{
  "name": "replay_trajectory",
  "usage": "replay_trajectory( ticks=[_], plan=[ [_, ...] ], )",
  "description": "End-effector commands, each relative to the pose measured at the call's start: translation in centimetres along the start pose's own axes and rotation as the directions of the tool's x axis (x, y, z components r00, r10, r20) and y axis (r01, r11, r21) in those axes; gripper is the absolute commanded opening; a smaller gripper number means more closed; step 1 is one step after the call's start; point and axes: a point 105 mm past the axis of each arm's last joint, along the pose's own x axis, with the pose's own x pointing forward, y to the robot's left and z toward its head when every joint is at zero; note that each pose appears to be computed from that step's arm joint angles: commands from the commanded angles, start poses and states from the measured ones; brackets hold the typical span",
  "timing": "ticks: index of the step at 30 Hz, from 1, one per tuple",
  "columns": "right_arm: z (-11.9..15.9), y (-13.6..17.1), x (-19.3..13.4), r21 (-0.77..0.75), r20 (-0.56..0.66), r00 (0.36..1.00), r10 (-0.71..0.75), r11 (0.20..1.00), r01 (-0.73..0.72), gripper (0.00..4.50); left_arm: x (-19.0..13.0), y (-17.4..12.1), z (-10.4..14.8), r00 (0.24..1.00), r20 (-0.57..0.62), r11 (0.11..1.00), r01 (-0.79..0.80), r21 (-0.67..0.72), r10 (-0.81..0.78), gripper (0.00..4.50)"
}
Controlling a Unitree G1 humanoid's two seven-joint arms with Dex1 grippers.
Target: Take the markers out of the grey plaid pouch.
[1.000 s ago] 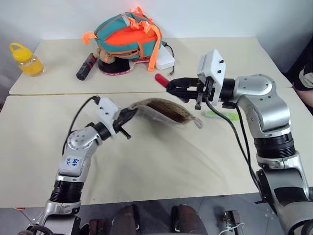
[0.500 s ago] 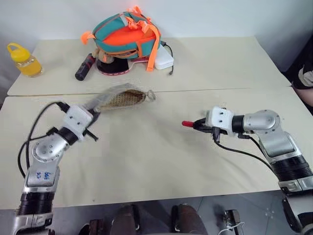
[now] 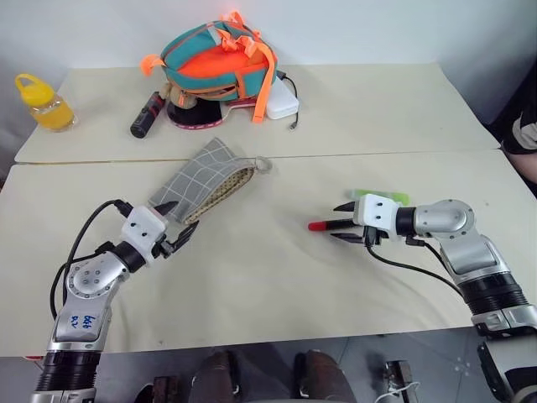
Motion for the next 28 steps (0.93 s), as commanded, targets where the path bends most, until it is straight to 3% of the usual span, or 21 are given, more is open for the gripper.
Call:
replay_trajectory(
  ticks=[1, 2, 7, 12, 16, 21, 28],
  plan=[
    [1.7, -0.5, -0.7, 0.070, 0.105, 0.993, -0.047, 0.997, 0.040, 4.23, -0.9, 0.5, 2.0, 0.997, 0.074, 1.000, -0.006, -0.026, 0.008, 4.38],
    [2.2, -0.5, -0.8, 0.099, 0.142, 0.988, -0.058, 0.994, 0.044, 4.48, -1.2, 0.5, 2.2, 0.996, 0.089, 0.998, -0.003, -0.057, 0.008, 4.50],
    [4.2, -0.8, -1.7, 0.337, 0.342, 0.920, -0.189, 0.939, 0.067, 4.48, -3.0, 0.4, 3.1, 0.987, 0.147, 0.949, -0.013, -0.316, 0.062, 4.50],
    [4.8, 1.2, -3.4, 0.462, 0.442, 0.860, -0.255, 0.887, 0.026, 4.48, -5.5, 1.1, 2.2, 0.988, 0.077, 0.940, -0.102, -0.325, 0.134, 4.50],
    [2.3, 3.5, -5.0, 0.432, 0.368, 0.888, -0.276, 0.896, 0.099, 4.48, -8.0, 1.8, 0.7, 0.988, 0.011, 0.946, -0.142, -0.291, 0.152, 4.50],
    [-2.0, 1.9, -7.7, 0.412, 0.229, 0.849, -0.476, 0.838, 0.358, 4.48, -10.2, 1.9, -1.2, 0.976, -0.050, 0.919, -0.215, -0.330, 0.210, 4.50],
    [-4.5, 2.6, -8.2, 0.440, 0.164, 0.846, -0.508, 0.805, 0.398, 4.48, -11.1, 1.4, -2.7, 0.973, -0.089, 0.909, -0.231, -0.346, 0.214, 4.50]
  ],
)
